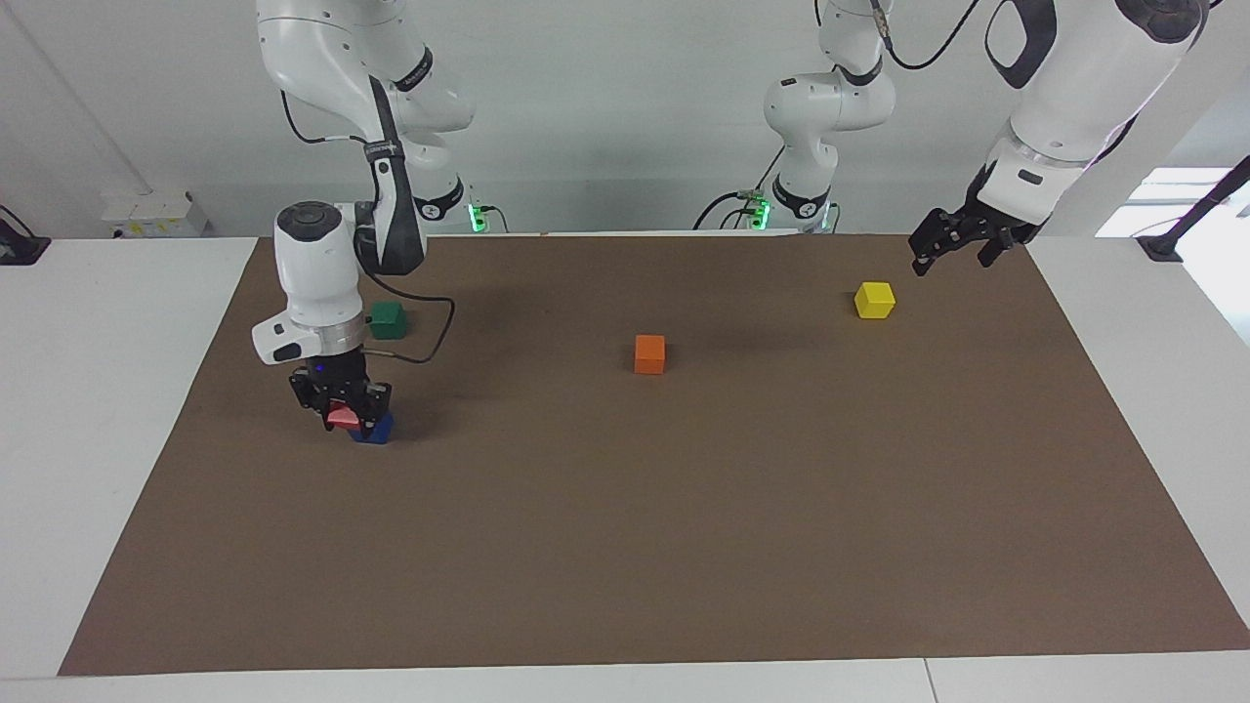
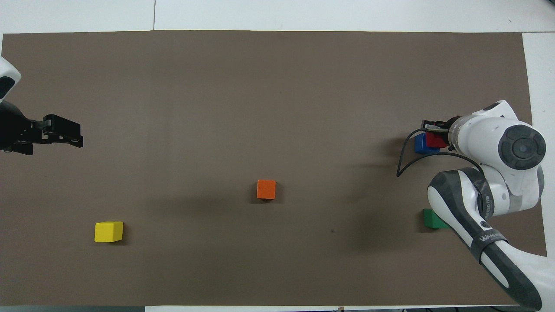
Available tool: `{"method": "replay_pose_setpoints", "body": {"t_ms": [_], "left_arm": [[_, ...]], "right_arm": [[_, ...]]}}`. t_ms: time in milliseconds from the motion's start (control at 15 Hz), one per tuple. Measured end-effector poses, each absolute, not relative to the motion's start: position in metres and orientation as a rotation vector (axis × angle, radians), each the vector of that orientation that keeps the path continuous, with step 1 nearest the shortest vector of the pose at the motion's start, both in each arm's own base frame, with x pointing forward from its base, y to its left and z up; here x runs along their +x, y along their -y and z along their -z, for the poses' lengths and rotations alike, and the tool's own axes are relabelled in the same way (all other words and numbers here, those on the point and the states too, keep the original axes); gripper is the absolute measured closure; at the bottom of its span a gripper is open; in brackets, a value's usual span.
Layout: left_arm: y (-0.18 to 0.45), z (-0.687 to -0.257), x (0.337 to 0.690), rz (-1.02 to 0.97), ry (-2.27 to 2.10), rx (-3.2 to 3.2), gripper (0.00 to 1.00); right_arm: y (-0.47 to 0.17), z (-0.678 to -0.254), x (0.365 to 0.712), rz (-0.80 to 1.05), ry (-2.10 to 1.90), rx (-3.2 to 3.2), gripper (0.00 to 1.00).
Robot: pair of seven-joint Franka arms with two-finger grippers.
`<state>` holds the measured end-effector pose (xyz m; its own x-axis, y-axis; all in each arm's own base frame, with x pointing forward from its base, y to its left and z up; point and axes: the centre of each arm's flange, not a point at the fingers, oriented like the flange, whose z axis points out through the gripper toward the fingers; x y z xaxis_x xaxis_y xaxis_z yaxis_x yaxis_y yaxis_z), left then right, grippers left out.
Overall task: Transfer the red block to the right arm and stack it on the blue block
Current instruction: 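Lower the red cube onto the blue cube with the right gripper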
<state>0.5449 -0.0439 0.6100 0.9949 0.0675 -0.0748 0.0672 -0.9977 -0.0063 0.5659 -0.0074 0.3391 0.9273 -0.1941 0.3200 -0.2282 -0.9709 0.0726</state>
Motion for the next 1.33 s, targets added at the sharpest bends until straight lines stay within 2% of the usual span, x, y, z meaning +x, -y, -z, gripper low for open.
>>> {"method": "replay_pose_setpoints", "body": {"t_ms": [997,1130,1197,1330], "left_arm": [[0.0439,-0.6100,0.5449,-0.118,0.106,-3.134,0.00],[0.0439,-0.6100,0.5449,-0.118,0.106,-3.134,0.00],[0.0439,-0.6099,0.5449,-0.118,0.106,-3.134,0.00],[0.0439,-0.6100,0.5449,-0.118,0.106,-3.134,0.00]], "right_arm": [[0.0070,-0.3386,0.5659,-0.477,0.326,2.978,0.44],[0.0070,-0.3385,0.5659,-0.476,0.326,2.978,0.40],[0.0069,-0.3384,0.5658,-0.476,0.326,2.978,0.35],[0.0069,-0.3384,0.5658,-0.476,0.325,2.978,0.17]]}}
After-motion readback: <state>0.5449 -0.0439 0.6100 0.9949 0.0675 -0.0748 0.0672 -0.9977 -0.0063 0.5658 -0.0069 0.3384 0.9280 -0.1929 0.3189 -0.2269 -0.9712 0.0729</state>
